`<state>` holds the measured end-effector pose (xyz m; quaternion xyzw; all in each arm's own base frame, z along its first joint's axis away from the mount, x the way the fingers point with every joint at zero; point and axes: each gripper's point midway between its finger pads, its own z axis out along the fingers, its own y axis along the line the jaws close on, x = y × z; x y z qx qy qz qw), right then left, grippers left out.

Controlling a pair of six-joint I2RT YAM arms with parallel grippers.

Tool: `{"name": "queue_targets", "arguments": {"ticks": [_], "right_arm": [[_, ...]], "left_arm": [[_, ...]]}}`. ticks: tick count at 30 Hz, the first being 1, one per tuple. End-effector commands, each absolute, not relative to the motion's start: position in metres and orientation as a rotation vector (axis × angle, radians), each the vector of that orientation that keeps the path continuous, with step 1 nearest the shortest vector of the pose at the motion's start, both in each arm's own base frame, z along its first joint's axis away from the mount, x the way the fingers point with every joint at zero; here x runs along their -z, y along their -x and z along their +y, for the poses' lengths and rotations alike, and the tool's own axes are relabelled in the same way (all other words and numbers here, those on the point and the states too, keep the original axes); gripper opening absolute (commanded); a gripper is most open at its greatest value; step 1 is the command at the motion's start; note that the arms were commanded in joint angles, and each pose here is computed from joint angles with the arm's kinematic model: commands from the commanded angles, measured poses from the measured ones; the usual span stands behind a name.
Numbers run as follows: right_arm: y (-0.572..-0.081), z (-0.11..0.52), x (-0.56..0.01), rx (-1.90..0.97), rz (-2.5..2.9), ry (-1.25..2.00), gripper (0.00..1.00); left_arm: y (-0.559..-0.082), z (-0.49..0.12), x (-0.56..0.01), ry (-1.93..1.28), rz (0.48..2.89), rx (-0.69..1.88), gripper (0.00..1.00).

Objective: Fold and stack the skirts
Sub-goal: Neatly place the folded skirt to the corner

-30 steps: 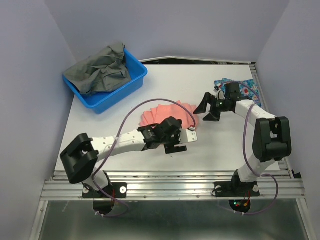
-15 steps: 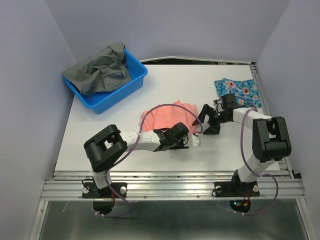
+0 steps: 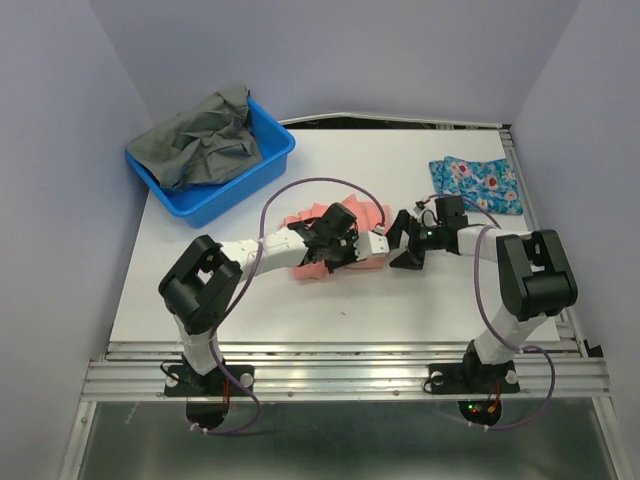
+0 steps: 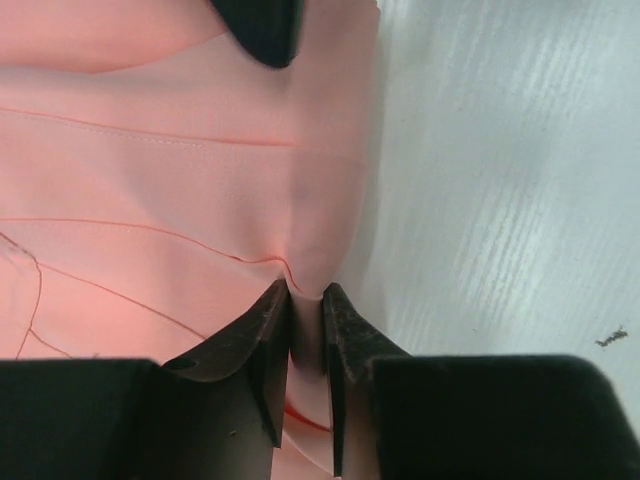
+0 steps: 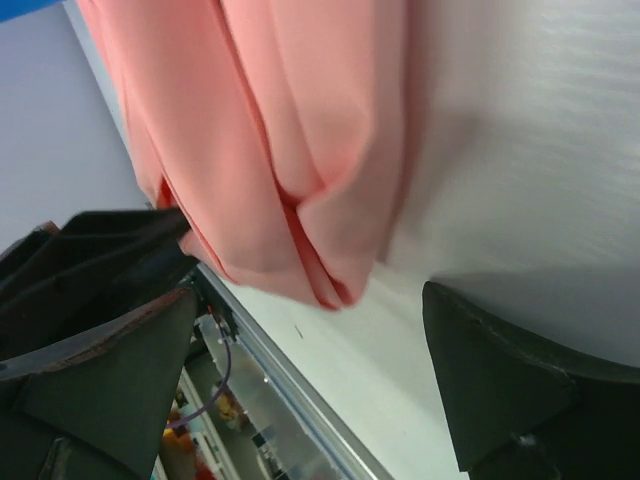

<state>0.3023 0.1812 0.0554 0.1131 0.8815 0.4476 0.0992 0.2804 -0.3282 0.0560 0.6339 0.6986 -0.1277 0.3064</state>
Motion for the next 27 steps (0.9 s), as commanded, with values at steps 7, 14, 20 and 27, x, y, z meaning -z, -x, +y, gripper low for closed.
{"name": "queue_targets", "arguments": {"ticks": [7,14,20,27], "right_arm": [[-0.318,0.220,-0.040,-1.337,2.556,-0.198,1.00],[-0.305,0.217,-0.039,-1.321,2.647,-0.221,1.00],[-0.296,0.212,-0.050,-1.327,2.712,-0.210,1.00],[-0.330,0.230,-0.050,-1.429,2.569,-0.365,1.00]], "left_arm": [[-0.272,-0.343,-0.098,-1.652,1.808,0.607,0.08],[-0.282,-0.342,-0.113,-1.628,1.799,0.679,0.03],[-0.284,-0.335,-0.115,-1.619,1.809,0.689,0.01],[-0.280,-0.337,-0.115,-1.651,1.780,0.729,0.01]]}}
